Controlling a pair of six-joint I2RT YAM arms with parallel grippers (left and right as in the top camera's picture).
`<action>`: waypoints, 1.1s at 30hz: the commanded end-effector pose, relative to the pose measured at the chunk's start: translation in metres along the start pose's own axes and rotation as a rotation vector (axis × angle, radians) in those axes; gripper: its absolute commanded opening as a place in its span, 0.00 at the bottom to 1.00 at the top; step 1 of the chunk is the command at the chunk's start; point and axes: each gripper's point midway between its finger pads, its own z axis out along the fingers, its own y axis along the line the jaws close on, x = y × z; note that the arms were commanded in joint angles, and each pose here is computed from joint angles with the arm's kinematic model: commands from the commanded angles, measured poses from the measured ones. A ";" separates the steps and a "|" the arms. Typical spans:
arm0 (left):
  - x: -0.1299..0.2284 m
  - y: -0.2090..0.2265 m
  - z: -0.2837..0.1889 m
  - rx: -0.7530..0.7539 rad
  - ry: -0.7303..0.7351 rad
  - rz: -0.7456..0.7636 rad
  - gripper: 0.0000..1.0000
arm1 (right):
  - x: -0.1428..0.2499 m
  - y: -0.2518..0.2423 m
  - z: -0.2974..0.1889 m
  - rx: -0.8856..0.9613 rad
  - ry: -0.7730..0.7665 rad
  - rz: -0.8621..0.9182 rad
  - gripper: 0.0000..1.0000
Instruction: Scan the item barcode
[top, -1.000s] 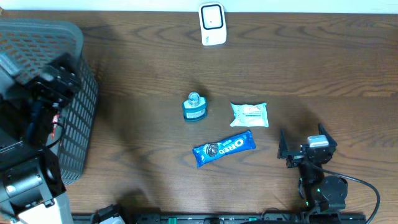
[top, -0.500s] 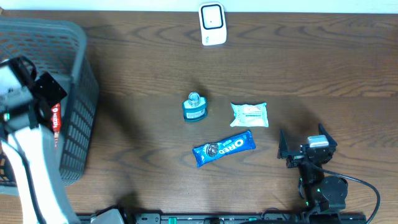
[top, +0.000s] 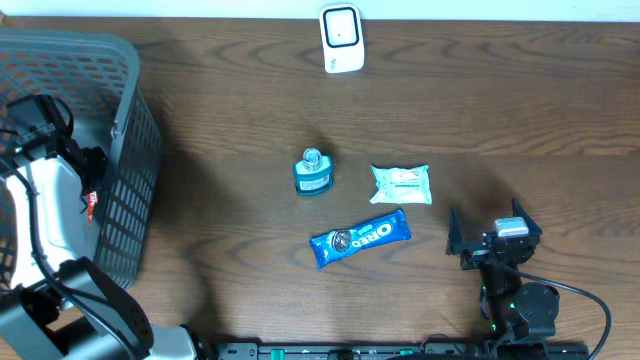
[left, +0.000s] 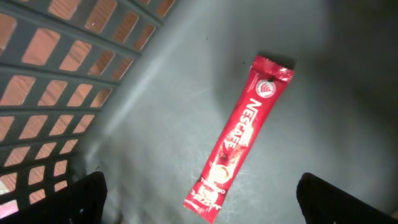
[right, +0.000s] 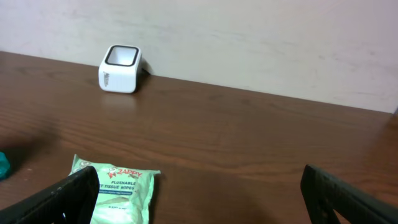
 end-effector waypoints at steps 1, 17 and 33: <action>0.005 -0.007 0.016 0.047 0.043 0.058 0.98 | 0.000 0.001 0.000 -0.002 0.000 -0.014 0.99; 0.047 -0.047 0.088 0.170 0.264 0.137 0.98 | 0.000 0.001 0.000 -0.002 0.000 -0.014 0.99; 0.064 -0.051 0.107 0.154 0.361 0.110 0.07 | 0.000 0.001 0.000 -0.002 0.000 -0.014 0.99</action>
